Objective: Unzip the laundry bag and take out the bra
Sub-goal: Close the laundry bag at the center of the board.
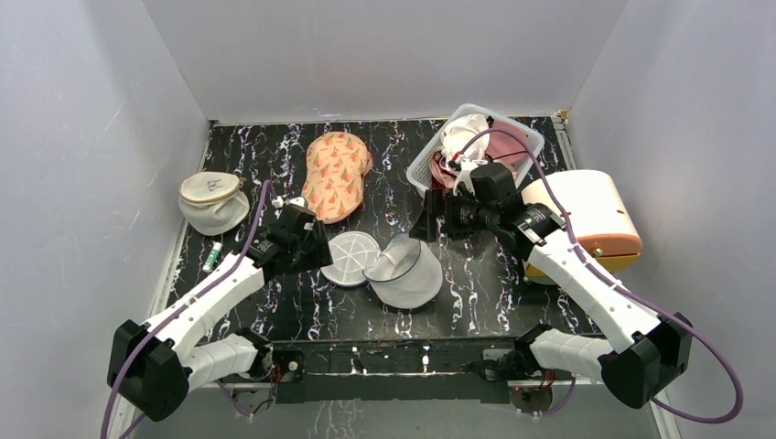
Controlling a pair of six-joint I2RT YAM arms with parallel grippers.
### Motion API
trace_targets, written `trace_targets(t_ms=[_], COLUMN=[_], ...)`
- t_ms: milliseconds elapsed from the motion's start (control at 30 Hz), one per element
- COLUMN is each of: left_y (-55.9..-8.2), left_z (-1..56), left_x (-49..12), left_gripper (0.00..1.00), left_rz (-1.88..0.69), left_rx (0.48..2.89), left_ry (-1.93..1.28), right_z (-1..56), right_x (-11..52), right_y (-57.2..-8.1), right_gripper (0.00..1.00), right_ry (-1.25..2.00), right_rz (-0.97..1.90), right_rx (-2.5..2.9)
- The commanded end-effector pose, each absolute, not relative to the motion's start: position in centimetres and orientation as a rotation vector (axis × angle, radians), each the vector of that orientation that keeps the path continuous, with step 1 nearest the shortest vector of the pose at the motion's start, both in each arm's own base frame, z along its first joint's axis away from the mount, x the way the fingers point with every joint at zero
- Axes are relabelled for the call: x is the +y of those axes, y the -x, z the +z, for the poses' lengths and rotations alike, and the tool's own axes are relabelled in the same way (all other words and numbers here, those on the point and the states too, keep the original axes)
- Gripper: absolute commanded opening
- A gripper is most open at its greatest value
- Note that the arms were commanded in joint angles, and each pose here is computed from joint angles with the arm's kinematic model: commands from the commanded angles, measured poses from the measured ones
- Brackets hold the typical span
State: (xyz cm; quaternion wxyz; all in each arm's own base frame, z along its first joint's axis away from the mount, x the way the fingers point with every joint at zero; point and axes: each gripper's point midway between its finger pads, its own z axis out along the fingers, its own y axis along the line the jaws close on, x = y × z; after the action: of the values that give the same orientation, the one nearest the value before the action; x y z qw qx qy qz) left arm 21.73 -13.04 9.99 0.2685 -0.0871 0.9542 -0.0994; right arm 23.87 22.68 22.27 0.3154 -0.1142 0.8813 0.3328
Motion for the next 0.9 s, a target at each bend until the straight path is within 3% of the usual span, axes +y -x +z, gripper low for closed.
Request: trace_targets(t_ms=[0, 200, 533, 733, 833, 867], left_y=[-23.7, -25.0, -26.4, -25.7, -25.0, -24.8], left_z=[9.3, 6.5, 1.8, -0.4, -1.1, -1.2], left_x=[-12.2, -13.0, -12.6, -12.7, -11.5, -11.1], left_gripper=[0.55, 0.35, 0.28, 0.28, 0.29, 0.25], left_rz=[-0.211, -0.268, -0.273, -0.275, -0.182, -0.150], left_rx=[2.513, 2.612, 2.710, 2.769, 2.806, 2.810], left_ry=[0.168, 0.094, 0.106, 0.100, 0.125, 0.135], right_z=[23.2, 22.8, 22.8, 22.1, 22.1, 22.2], right_x=[22.0, 21.7, 21.5, 21.6, 21.8, 21.8], right_y=[-23.6, -23.4, -23.2, -23.1, -23.2, -23.2], right_gripper=[0.98, 0.98, 0.98, 0.98, 0.98, 0.98], right_ry=[0.296, 0.290, 0.287, 0.286, 0.288, 0.289], right_rz=[0.857, 0.844, 0.844, 0.852, 0.862, 0.864], right_rx=[2.270, 2.282, 2.273, 2.284, 2.286, 2.285])
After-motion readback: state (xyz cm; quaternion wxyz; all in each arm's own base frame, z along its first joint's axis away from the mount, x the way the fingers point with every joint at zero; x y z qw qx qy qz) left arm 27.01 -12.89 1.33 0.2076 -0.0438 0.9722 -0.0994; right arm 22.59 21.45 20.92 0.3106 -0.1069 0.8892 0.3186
